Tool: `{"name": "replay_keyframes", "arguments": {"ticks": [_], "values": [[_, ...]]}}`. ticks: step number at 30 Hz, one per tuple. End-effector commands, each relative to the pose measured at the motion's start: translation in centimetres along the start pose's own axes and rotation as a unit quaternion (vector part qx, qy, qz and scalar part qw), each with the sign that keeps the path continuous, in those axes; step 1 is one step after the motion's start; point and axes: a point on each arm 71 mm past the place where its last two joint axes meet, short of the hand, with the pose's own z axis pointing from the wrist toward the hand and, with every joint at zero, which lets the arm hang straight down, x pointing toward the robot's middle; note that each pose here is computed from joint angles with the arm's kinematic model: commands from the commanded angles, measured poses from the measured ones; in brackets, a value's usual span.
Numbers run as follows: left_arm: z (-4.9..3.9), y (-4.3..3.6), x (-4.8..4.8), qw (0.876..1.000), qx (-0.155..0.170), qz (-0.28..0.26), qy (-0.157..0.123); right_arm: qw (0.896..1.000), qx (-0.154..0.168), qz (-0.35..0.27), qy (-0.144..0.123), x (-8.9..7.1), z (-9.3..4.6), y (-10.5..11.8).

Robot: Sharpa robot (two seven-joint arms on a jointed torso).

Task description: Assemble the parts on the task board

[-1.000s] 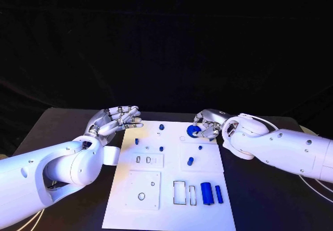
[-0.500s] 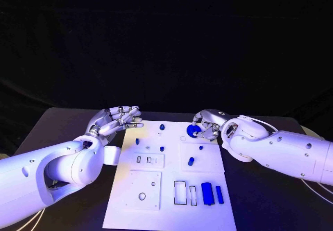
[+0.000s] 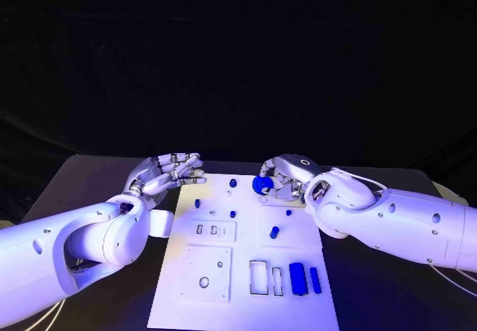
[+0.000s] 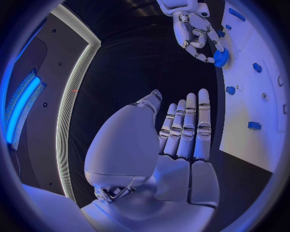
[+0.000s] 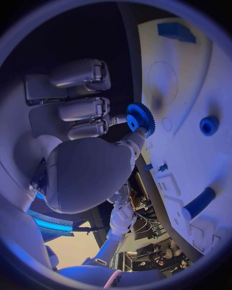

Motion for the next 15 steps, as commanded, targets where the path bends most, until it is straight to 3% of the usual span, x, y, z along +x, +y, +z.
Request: {"name": "replay_keyframes", "arguments": {"ticks": [1,15], "values": [[0.04,-0.12,0.32,1.000,0.004,-0.004,0.011,0.999,-0.020,-0.021,-0.021,-0.1,0.4,1.8],[0.11,-0.09,0.60,1.000,0.005,-0.005,0.013,0.999,-0.049,-0.021,-0.007,1.8,2.8,5.6]]}}
